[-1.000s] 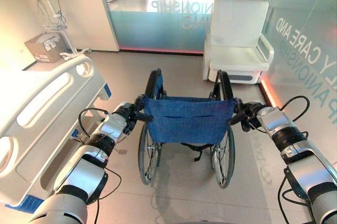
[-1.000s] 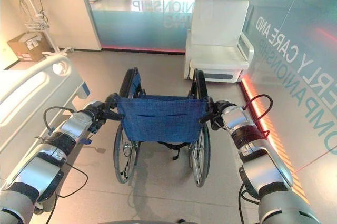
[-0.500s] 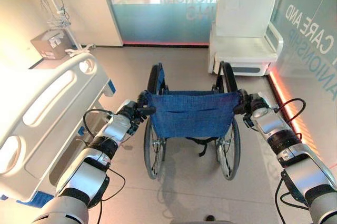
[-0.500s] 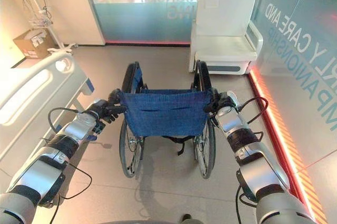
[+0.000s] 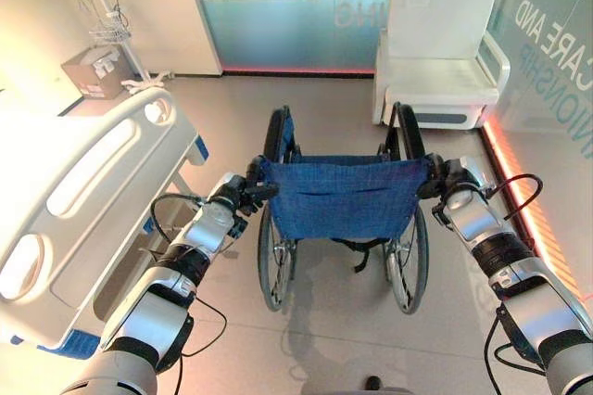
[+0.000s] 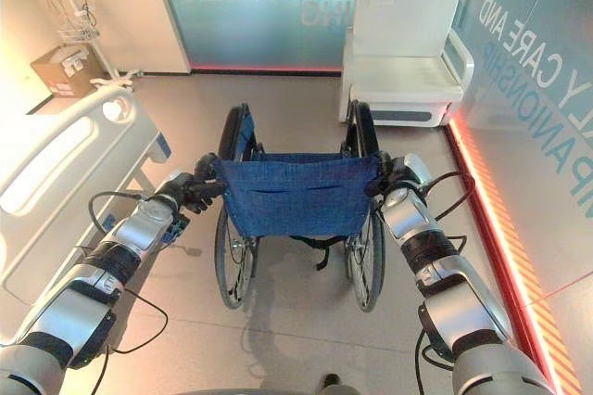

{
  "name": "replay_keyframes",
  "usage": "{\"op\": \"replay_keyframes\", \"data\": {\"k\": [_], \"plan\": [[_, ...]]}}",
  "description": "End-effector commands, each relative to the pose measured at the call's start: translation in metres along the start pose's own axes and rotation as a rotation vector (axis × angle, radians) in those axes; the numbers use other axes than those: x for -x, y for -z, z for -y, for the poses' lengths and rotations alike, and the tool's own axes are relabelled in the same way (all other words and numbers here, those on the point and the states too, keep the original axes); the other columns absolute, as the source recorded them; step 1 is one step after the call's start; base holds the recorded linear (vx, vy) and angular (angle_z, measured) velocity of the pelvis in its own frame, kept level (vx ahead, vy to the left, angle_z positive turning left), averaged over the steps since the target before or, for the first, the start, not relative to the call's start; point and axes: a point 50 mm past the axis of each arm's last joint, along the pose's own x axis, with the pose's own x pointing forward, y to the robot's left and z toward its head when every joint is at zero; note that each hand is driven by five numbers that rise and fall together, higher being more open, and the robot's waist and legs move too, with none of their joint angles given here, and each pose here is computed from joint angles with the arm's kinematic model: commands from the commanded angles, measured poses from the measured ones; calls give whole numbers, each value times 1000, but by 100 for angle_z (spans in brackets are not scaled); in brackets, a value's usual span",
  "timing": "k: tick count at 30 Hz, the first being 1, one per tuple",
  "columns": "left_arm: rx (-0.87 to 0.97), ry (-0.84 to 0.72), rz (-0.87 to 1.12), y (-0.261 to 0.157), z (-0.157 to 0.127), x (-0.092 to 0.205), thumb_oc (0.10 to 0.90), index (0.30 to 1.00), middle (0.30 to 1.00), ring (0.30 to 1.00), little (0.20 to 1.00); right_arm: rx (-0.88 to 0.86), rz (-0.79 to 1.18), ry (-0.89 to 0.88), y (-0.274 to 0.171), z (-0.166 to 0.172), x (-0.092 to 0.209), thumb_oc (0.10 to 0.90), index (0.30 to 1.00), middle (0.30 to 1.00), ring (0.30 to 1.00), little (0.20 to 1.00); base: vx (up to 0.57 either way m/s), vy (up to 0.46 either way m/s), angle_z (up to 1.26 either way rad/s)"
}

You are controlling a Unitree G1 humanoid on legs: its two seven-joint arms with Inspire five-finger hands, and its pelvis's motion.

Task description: Push the wheelchair next to the bed

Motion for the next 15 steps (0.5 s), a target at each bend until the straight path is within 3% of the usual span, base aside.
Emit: {"op": "replay_keyframes", "data": {"k": [1, 7, 15], "plan": [[3, -48, -22, 26, 5, 1, 400, 300, 300, 300, 300, 60, 138, -143, -3, -19, 6, 400, 300, 300, 300, 300, -1, 71, 1], [76, -66, 25, 23, 6, 3, 400, 300, 300, 300, 300, 47, 95, -165, 10, -24, 2, 400, 300, 300, 300, 300, 27, 111, 1], [30, -31, 27, 22, 5, 4, 400, 300, 300, 300, 300, 45, 81, -159, 16, -24, -2, 400, 300, 300, 300, 300, 89, 166, 1]]}}
